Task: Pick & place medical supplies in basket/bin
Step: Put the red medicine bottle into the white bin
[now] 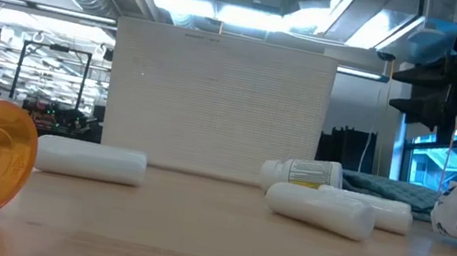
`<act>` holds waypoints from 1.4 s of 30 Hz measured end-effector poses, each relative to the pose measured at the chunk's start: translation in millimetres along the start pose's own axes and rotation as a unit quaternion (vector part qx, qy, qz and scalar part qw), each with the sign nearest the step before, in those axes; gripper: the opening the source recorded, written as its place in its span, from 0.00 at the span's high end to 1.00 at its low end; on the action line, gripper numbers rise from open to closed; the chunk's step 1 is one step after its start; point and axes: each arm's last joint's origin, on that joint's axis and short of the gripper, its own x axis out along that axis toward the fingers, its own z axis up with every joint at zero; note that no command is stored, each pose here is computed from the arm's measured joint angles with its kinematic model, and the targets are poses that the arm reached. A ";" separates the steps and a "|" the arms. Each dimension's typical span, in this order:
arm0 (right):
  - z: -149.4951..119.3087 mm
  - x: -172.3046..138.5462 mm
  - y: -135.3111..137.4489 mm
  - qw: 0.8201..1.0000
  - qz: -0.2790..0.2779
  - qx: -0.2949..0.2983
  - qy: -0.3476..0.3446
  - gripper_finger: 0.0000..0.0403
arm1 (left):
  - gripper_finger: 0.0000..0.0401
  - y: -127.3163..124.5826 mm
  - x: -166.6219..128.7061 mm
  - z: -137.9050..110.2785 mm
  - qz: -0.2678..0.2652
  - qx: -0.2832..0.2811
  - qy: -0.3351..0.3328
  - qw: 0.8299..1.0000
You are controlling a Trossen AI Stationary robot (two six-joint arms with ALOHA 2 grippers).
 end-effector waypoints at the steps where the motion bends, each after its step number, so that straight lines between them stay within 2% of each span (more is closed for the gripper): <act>1: 0.0 0.0 0.0 1.000 0.000 0.000 0.000 0.29 | 0.71 2.1 2.0 9.6 0.007 0.016 -0.009 1.000; 4: -0.1 0.0 0.0 1.000 0.000 0.001 0.000 0.29 | 0.71 13.2 13.2 38.5 0.021 0.052 -0.017 0.998; 9: -0.1 0.0 0.0 1.000 0.000 0.000 0.000 0.29 | 0.70 46.0 28.0 83.8 0.056 0.101 0.014 0.993; 14: 0.0 0.0 0.0 1.000 0.000 0.002 0.000 0.29 | 0.71 80.9 33.7 128.2 0.119 0.186 0.048 0.974; 18: -0.1 0.0 -0.1 1.000 0.000 0.002 0.000 0.29 | 0.70 104.1 41.5 155.0 0.167 0.291 0.080 0.939; 21: -0.1 0.0 0.0 1.000 0.000 0.003 0.000 0.29 | 0.70 120.3 50.2 168.6 0.198 0.340 0.129 0.910; 25: 0.3 0.0 -0.5 1.000 -0.009 0.020 -0.005 0.29 | 0.70 145.3 71.2 172.2 0.244 0.408 0.217 0.852; 27: 0.7 0.0 -0.8 0.999 -0.015 0.029 -0.010 0.29 | 0.70 156.2 85.4 170.6 0.263 0.443 0.255 0.818; 28: 0.9 0.0 -0.9 0.999 -0.018 0.030 -0.013 0.29 | 0.70 161.3 92.9 169.1 0.278 0.466 0.273 0.795; 29: 0.9 0.0 -1.1 0.999 -0.020 0.031 -0.013 0.29 | 0.70 166.1 100.5 166.9 0.296 0.495 0.291 0.764; 30: 0.9 0.0 -1.1 0.999 -0.021 0.031 -0.014 0.29 | 0.70 170.6 108.0 164.3 0.313 0.524 0.311 0.728; 34: 1.0 0.0 -1.2 0.999 -0.022 0.031 -0.015 0.29 | 0.71 188.7 138.6 153.6 0.360 0.630 0.399 0.561; 37: 1.0 0.0 -1.2 0.999 -0.022 0.030 -0.015 0.29 | 0.70 199.8 154.4 146.4 0.362 0.674 0.457 0.454; 39: 1.0 0.0 -1.2 0.999 -0.022 0.030 -0.015 0.29 | 0.69 204.6 163.8 140.2 0.355 0.693 0.490 0.393; 40: 1.0 0.0 -1.2 0.999 -0.022 0.029 -0.015 0.29 | 0.69 207.1 167.1 136.9 0.349 0.698 0.501 0.373; 42: 1.0 0.0 -1.2 0.999 -0.022 0.029 -0.015 0.29 | 0.69 208.9 168.4 133.6 0.339 0.705 0.516 0.350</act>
